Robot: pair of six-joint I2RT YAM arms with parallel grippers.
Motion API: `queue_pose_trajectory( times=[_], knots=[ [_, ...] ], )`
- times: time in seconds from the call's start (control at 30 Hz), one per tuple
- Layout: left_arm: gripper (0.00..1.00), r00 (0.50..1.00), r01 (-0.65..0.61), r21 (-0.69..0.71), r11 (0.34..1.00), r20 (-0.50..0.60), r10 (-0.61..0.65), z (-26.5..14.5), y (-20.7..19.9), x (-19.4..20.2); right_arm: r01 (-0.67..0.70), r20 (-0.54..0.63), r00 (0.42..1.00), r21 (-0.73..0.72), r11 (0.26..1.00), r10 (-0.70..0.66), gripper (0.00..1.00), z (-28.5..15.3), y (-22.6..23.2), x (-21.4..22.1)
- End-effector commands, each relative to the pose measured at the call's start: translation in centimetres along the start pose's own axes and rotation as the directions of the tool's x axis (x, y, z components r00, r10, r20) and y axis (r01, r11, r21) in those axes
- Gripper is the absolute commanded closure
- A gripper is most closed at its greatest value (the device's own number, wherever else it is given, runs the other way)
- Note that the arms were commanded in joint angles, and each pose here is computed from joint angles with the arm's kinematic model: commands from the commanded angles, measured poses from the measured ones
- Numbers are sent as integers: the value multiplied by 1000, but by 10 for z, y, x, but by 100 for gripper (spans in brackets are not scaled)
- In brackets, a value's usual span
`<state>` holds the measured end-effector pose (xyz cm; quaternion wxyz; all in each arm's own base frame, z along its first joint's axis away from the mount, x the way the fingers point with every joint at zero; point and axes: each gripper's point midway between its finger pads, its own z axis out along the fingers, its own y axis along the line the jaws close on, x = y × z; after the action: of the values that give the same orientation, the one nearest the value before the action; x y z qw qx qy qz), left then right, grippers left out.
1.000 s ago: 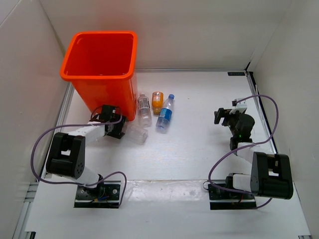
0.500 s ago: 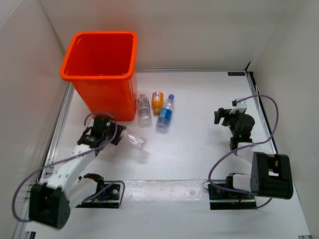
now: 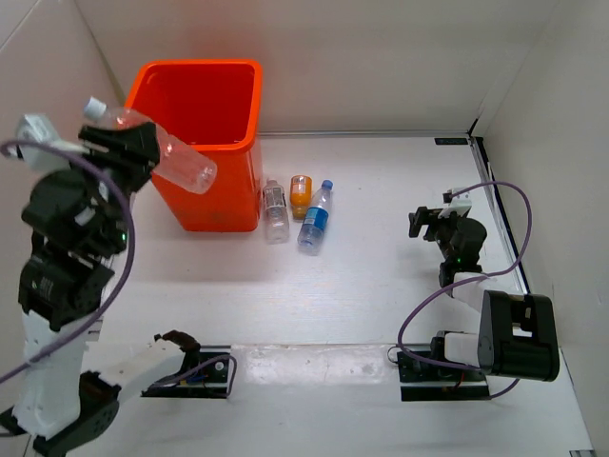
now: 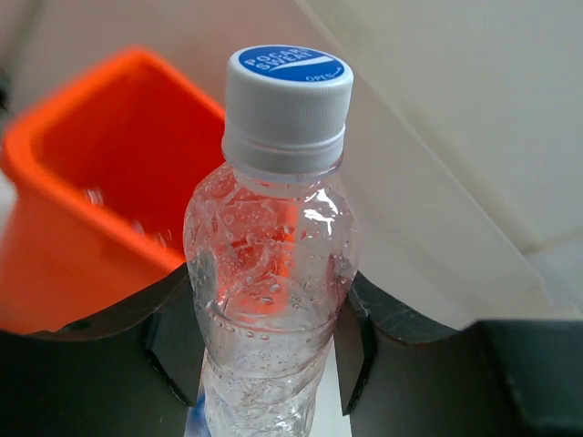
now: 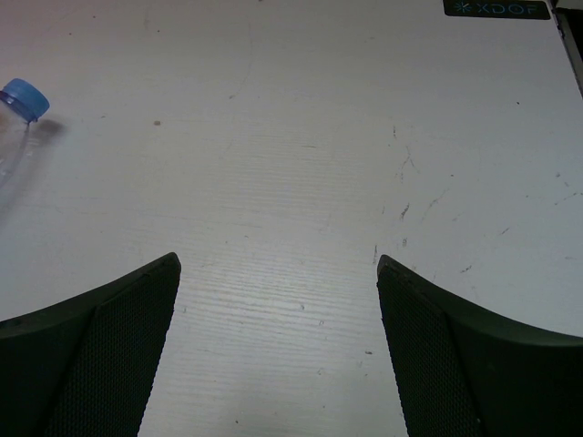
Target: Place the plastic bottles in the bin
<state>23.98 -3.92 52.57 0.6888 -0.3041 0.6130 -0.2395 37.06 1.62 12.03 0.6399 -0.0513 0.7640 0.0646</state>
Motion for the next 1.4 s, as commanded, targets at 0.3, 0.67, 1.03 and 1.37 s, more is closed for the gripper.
queue_pose_trajectory(
  times=[0.3, 0.67, 1.03, 1.37],
  knots=[
    [28, 978, -160, -98, 982, -154, 143, 151, 5, 4, 18, 76, 997, -2, 1000, -18, 10, 3, -2, -24],
    [0, 927, -275, -177, 945, -311, 211, 170, 65, 66, 18, 71, 997, -4, 1000, -17, 10, 4, 0, -22],
    [0, 826, -522, 585, 621, 166, 538, 31, -58, 94, 17, 71, 997, -2, 1000, -17, 10, 4, -1, -22],
    [0, 707, -481, 575, 662, -192, 680, 8, 1, 202, 17, 75, 997, 57, 998, -21, 10, 6, -5, -25]
  ],
)
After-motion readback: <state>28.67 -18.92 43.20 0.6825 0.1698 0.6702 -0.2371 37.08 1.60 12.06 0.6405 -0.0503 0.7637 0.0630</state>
